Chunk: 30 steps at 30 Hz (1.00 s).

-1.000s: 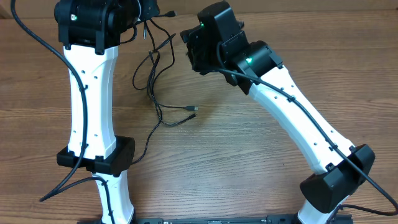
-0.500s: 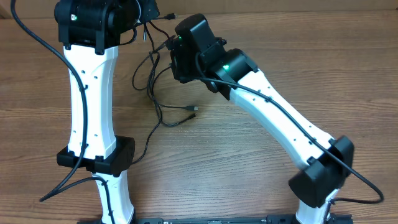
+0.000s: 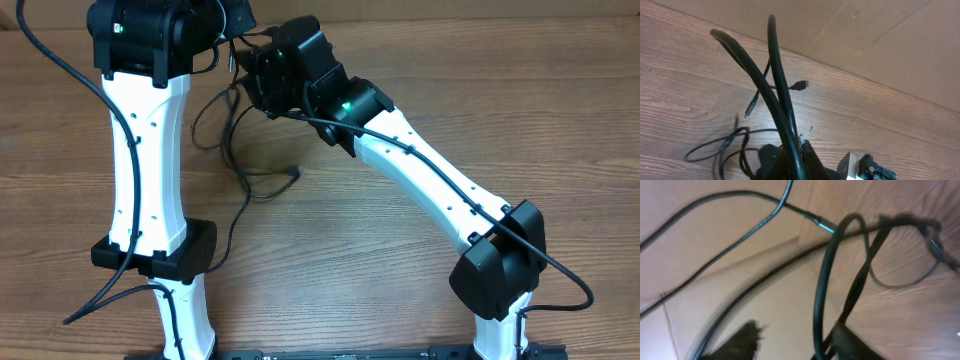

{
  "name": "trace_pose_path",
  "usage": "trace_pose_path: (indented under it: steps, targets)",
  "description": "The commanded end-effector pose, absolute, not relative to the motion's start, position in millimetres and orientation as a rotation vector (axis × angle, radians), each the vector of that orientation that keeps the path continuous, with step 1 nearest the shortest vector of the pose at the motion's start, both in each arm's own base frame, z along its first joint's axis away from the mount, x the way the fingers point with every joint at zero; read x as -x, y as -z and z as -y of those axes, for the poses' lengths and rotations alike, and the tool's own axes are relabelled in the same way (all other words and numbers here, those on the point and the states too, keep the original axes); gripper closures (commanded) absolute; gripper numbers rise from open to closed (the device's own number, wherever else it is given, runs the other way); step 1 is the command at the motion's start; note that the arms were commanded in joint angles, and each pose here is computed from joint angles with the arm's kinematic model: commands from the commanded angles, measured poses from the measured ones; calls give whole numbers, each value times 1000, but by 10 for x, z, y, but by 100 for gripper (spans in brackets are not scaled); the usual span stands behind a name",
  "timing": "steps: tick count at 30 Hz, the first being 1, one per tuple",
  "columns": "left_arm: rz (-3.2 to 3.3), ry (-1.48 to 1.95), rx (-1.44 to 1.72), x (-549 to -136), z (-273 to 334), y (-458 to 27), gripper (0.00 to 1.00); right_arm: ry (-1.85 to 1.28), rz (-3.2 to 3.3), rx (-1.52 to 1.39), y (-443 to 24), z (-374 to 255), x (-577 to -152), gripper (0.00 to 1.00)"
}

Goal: Untangle cables

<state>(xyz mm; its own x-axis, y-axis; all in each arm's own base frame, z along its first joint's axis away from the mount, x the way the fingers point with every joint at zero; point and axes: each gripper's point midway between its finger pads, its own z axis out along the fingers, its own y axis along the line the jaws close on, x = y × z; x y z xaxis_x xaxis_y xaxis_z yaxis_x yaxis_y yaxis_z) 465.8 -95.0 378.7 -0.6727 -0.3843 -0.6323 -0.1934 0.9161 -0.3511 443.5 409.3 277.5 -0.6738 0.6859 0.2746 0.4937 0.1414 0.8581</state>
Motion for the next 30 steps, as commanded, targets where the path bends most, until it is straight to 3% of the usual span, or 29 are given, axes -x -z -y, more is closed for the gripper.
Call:
trace_pose_path:
  steps: [1,7,9,10,11,18,24,30]
  targets:
    - [-2309,325,403,-4613,955,-3847,96,-1545,-2274,-1078,-2763,-4110,-4386,46]
    - [-2309,326,402,-4613,955,-3847,96,-1274,-2292,-1218,-2381,-3865,-4394,51]
    - [-2308,327,403,-4615,956,-3850,96,-1251,-2291,-1215,-2339,-3864,-4400,71]
    - [-2308,327,403,-4615,956,-3850,96,-1243,-2293,-1217,-2311,-3866,-4407,89]
    - [-2308,327,403,-4615,956,-3850,96,-1237,-2298,-1216,-2297,-3863,-4403,96]
    - [-2315,316,349,-4552,901,-3897,96,-1116,-2365,-810,-2309,-3853,-4413,96]
    - [-2220,433,421,-4307,463,-4311,96,-964,-2338,-820,-2368,-3453,-4506,96]
    - [-2110,326,556,-3886,-287,-4640,96,-800,-2303,-871,-2426,-2847,-4672,96]
